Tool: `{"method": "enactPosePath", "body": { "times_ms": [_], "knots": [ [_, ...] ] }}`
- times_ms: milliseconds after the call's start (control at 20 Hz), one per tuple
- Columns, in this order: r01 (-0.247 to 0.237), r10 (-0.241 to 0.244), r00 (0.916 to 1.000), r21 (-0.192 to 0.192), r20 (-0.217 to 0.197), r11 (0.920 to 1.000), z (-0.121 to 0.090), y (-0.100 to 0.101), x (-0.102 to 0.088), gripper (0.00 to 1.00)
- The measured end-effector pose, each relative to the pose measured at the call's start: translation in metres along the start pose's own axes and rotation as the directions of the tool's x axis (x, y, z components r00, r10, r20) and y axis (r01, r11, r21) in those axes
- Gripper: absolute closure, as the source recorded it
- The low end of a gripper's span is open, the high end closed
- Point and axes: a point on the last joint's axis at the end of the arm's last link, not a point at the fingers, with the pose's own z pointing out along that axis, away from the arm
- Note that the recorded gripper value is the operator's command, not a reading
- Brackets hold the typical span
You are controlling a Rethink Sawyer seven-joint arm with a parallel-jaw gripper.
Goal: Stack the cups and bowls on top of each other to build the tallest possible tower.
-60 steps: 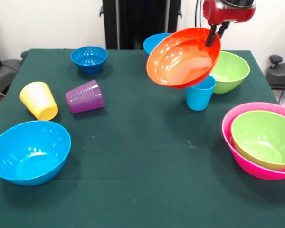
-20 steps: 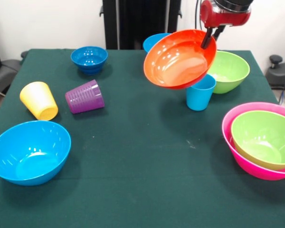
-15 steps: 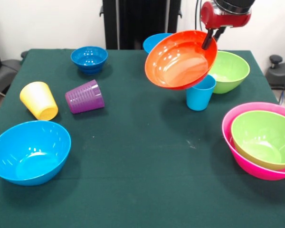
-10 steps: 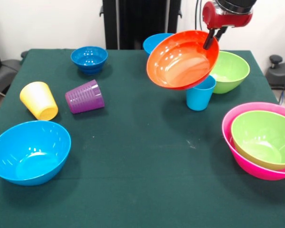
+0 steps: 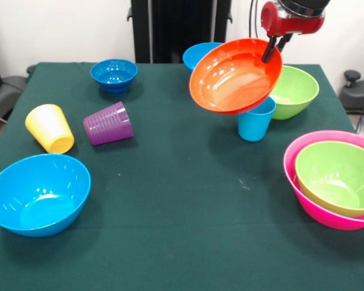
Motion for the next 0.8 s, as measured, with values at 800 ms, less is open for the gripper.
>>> {"method": "enactPosePath", "body": {
  "times_ms": [800],
  "knots": [
    [0.015,-0.015,0.9999,0.008,0.001,0.9998,-0.0011,0.0090,0.0011,1.00]
  ]
}}
